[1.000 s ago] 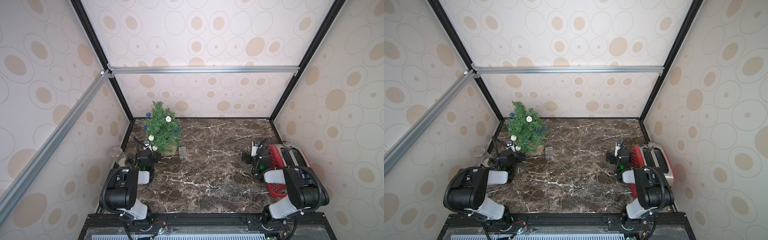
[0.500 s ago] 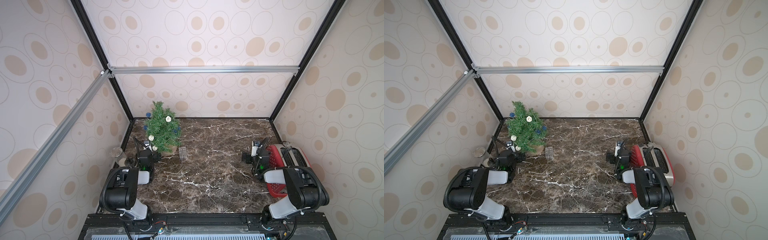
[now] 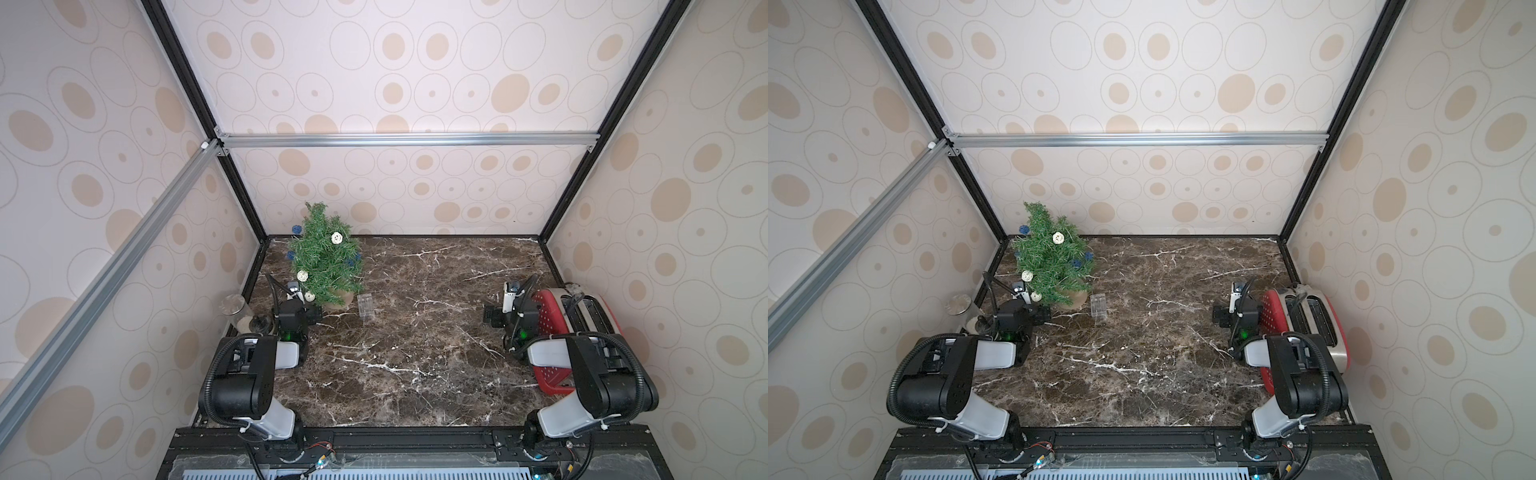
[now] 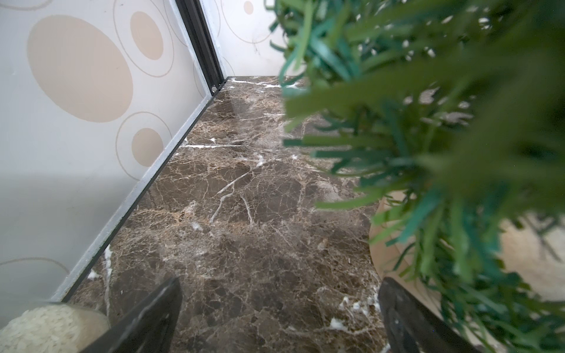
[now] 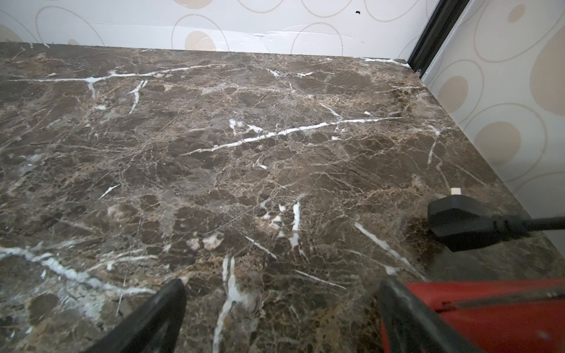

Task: Remove string lights from the small christmas tree
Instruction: Move the christmas tree to the center of the board.

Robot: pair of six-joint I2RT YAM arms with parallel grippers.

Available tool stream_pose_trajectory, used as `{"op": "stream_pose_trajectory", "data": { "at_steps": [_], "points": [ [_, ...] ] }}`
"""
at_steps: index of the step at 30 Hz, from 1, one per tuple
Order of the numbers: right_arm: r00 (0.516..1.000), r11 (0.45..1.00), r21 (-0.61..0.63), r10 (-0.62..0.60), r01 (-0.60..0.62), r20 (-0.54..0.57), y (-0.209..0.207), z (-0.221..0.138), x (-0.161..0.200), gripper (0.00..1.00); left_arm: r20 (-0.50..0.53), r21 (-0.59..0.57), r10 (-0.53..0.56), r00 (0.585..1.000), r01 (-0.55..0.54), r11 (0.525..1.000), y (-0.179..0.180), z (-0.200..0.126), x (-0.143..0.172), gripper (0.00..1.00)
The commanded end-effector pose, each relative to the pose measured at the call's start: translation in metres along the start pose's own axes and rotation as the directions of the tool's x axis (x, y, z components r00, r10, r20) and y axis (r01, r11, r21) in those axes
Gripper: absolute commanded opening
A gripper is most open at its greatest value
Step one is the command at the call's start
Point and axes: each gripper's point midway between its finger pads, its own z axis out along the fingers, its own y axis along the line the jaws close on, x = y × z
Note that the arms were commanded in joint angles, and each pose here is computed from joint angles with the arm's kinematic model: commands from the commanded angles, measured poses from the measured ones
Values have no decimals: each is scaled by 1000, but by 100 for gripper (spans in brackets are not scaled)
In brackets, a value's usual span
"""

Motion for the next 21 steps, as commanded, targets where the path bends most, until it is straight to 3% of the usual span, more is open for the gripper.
{"op": "stream_pose_trajectory", "data": {
  "at_steps": [1,14,21],
  "points": [
    [999,1000,4,5,-5,42,-2,0,-14,100,33,-7,9,999,-8,1000,2,2,-15,99],
    [999,1000,2,13,-13,51,-2,-1,-16,100,47,-6,4,999,-3,1000,2,0,-18,99],
    [1000,1000,11,12,-12,21,-5,-8,-29,100,48,37,1,999,-3,999,0,-21,-37,99]
  ]
}}
